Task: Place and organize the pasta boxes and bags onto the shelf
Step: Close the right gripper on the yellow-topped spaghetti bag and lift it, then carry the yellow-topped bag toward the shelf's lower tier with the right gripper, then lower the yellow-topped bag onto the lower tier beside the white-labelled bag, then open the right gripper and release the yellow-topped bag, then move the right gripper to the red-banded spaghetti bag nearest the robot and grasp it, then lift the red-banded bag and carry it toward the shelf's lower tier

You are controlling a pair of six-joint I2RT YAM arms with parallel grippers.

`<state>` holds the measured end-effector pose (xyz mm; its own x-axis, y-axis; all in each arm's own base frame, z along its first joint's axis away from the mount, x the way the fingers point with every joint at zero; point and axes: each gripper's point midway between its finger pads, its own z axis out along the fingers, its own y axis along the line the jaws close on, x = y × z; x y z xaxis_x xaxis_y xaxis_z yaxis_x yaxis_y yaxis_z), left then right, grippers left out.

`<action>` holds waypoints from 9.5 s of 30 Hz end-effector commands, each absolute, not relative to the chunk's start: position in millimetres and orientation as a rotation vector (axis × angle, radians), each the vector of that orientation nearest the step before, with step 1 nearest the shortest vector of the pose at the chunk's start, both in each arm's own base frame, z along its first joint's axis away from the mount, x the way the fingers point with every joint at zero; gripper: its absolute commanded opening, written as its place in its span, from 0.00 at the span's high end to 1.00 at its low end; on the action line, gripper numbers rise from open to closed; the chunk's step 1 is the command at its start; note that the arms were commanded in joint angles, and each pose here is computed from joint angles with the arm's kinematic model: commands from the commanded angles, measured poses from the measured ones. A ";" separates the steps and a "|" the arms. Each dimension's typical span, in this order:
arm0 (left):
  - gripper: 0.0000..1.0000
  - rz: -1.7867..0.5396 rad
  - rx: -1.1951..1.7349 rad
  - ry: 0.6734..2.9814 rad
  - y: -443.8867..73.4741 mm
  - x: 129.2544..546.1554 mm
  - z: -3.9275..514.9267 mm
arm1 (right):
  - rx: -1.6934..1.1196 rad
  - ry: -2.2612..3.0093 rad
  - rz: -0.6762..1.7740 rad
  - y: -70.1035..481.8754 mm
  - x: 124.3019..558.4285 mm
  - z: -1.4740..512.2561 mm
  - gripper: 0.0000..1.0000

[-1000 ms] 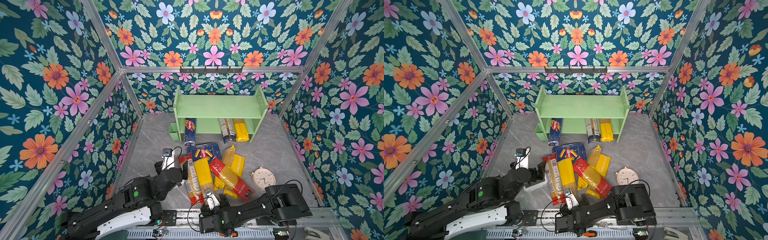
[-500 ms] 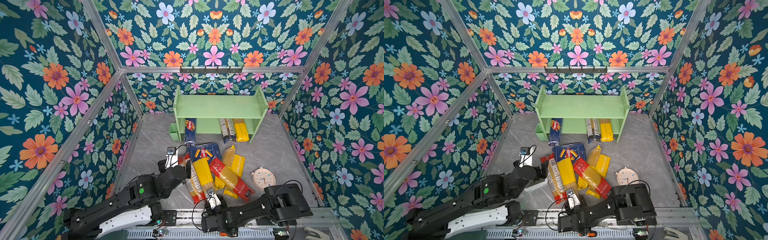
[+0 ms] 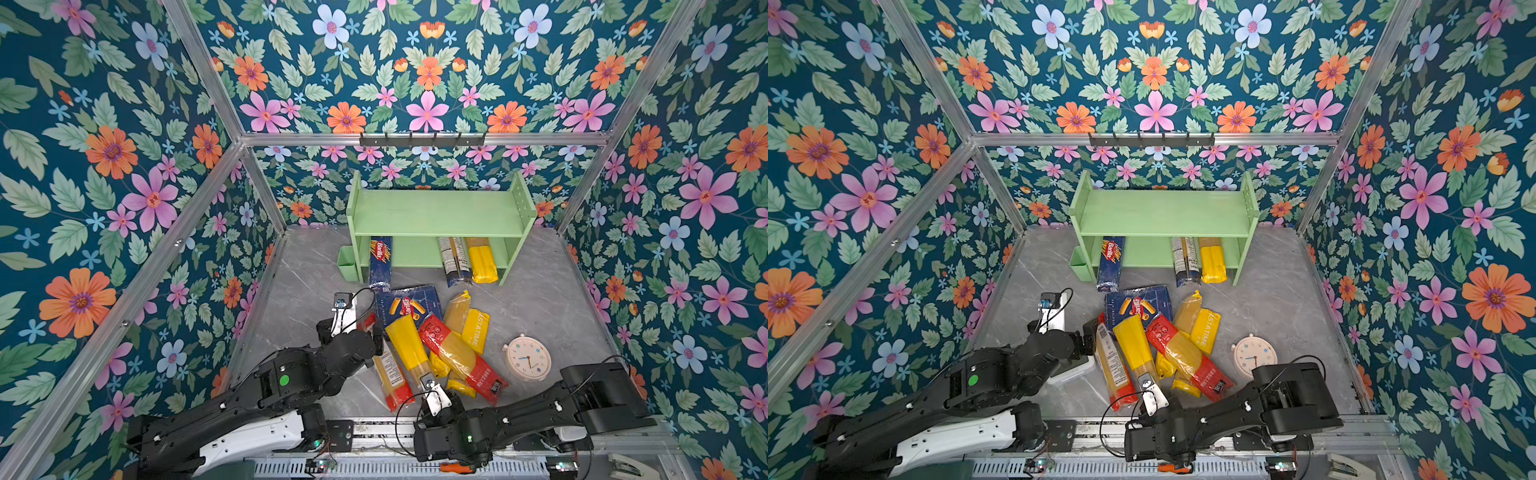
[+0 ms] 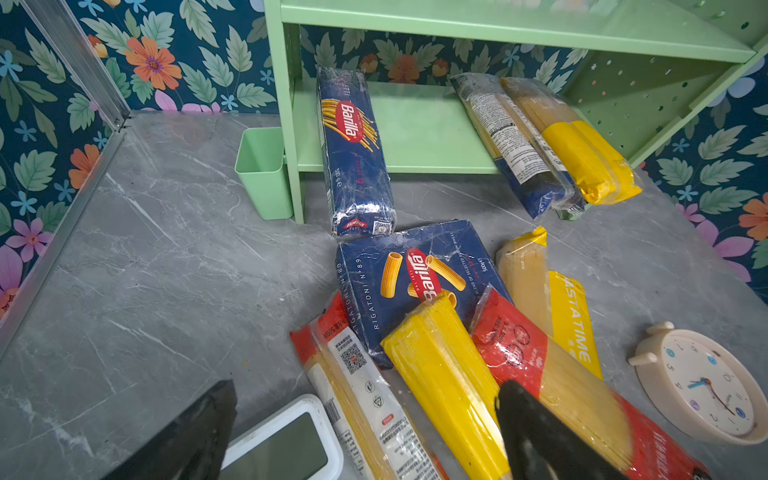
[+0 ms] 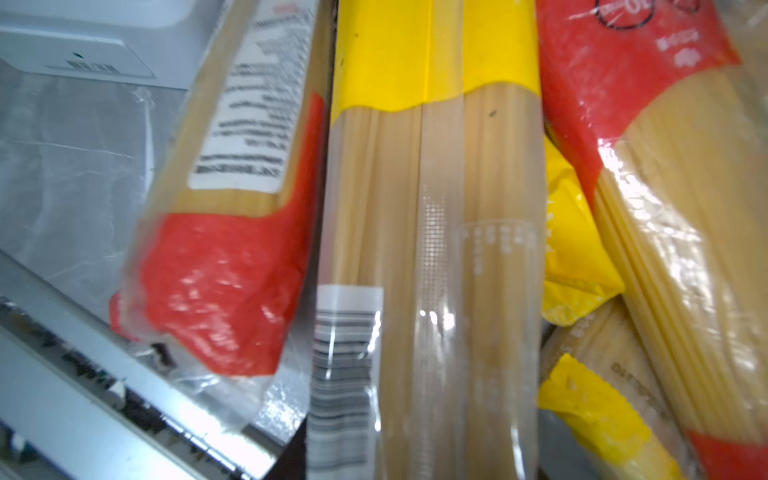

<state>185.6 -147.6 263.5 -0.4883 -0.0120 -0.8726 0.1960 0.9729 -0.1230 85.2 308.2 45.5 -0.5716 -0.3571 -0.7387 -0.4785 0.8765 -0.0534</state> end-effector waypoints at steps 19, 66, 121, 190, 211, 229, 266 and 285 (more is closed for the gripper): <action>0.00 -0.242 0.130 2.047 -148.3 188.2 269.0 | -0.418 2.123 0.250 286.4 129.8 130.8 0.75; 0.00 -0.055 0.129 1.939 -110.7 193.4 280.2 | -0.137 2.028 0.300 315.7 360.3 196.9 0.74; 0.00 -0.013 0.132 1.966 -98.4 189.4 273.7 | -0.030 2.049 0.296 312.6 415.4 179.8 0.19; 0.00 -0.230 0.000 1.988 -109.2 185.1 261.7 | -0.659 2.048 0.518 379.7 106.6 116.4 0.01; 0.00 -0.229 -0.036 1.972 -84.9 178.9 266.1 | -0.696 2.040 0.397 418.0 110.0 41.8 0.01; 0.00 -0.228 -0.015 1.976 -98.3 182.7 269.8 | -0.690 2.053 0.349 400.6 115.0 27.4 0.01; 0.00 -0.256 -0.029 1.959 -94.2 181.3 280.0 | -0.641 1.966 0.427 393.9 123.2 74.7 0.81; 0.00 -0.241 -0.016 1.969 -99.6 183.0 277.5 | -0.472 1.859 0.338 334.6 138.8 154.6 0.84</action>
<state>181.8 -97.6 275.3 -0.4065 -0.1251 -0.9051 0.0984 0.9788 -0.1794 124.1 348.4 126.9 -0.3478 -0.2379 -0.9069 -0.5714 0.8207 0.0038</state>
